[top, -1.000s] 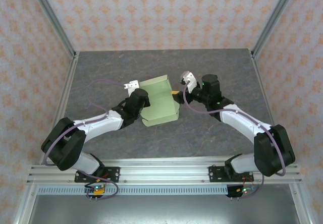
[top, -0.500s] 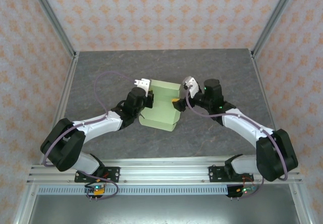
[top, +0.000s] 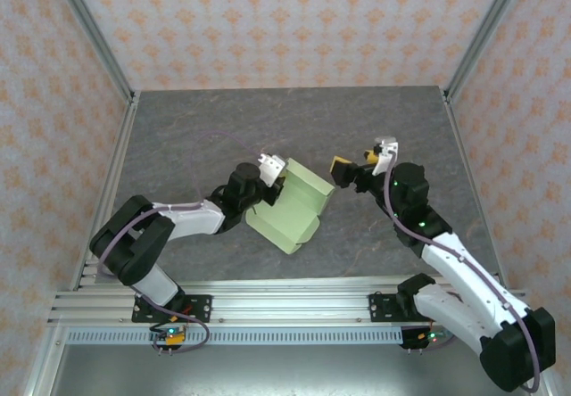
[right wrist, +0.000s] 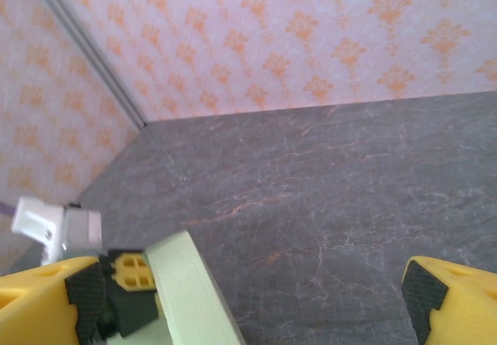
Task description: Fold the paper box
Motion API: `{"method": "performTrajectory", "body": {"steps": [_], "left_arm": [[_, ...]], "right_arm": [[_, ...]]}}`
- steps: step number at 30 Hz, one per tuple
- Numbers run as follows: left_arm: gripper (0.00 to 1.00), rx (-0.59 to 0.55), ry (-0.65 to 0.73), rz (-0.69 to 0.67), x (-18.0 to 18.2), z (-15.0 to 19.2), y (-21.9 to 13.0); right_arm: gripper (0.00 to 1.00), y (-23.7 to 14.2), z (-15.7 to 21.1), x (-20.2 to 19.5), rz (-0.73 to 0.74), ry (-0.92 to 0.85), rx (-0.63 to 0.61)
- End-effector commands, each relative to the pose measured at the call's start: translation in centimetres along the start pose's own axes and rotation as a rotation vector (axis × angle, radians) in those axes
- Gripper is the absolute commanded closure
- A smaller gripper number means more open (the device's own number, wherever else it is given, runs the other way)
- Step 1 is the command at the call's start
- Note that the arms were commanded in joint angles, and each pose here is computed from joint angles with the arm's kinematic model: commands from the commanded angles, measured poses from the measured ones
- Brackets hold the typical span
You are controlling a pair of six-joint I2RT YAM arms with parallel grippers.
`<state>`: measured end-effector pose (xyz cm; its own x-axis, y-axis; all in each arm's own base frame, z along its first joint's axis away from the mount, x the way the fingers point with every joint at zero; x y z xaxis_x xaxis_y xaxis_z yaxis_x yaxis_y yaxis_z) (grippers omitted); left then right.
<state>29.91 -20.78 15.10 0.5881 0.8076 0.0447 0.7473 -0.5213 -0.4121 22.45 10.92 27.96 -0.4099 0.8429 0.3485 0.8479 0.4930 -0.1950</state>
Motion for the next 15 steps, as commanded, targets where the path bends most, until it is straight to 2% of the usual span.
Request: {"method": "performTrajectory", "body": {"steps": [1, 3, 5, 10, 15], "left_arm": [[1.0, -0.06, 0.012, 0.071, -0.7, -0.3, 0.7], [1.0, -0.06, -0.013, 0.066, -0.9, 0.5, 0.7], [1.0, -0.058, -0.017, 0.062, -1.4, 1.4, 0.5], [0.99, -0.032, 0.004, 0.057, -2.4, 3.9, 0.6], [0.95, -0.043, 0.009, 0.04, -2.8, 4.8, 1.3]], "right_arm": [[0.01, 0.5, 1.8, -1.6, 0.156, 0.171, 0.112], [0.01, 1.4, 1.9, -1.5, 0.158, 0.215, 0.166], [0.06, 2.8, 2.1, -1.3, 0.151, 0.239, 0.265], [0.26, 6.9, 3.5, -0.3, 0.018, 0.222, 0.544], [0.29, 10.1, 4.3, 0.6, -0.026, 0.171, 0.678]]}}
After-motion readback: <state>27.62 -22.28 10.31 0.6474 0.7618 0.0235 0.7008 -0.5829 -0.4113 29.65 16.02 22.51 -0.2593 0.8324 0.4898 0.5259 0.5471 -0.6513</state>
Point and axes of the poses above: each hand's point on the last joint's axis, 136 mm out from that joint toward the fingers, its own y axis out along the fingers, its own x axis along the line the jaws close on, z = x × y, the point moved 9 cm from there along -y, back along the fingers, and after that the axes turned 1 degree about -y, right-handed, at the moved point
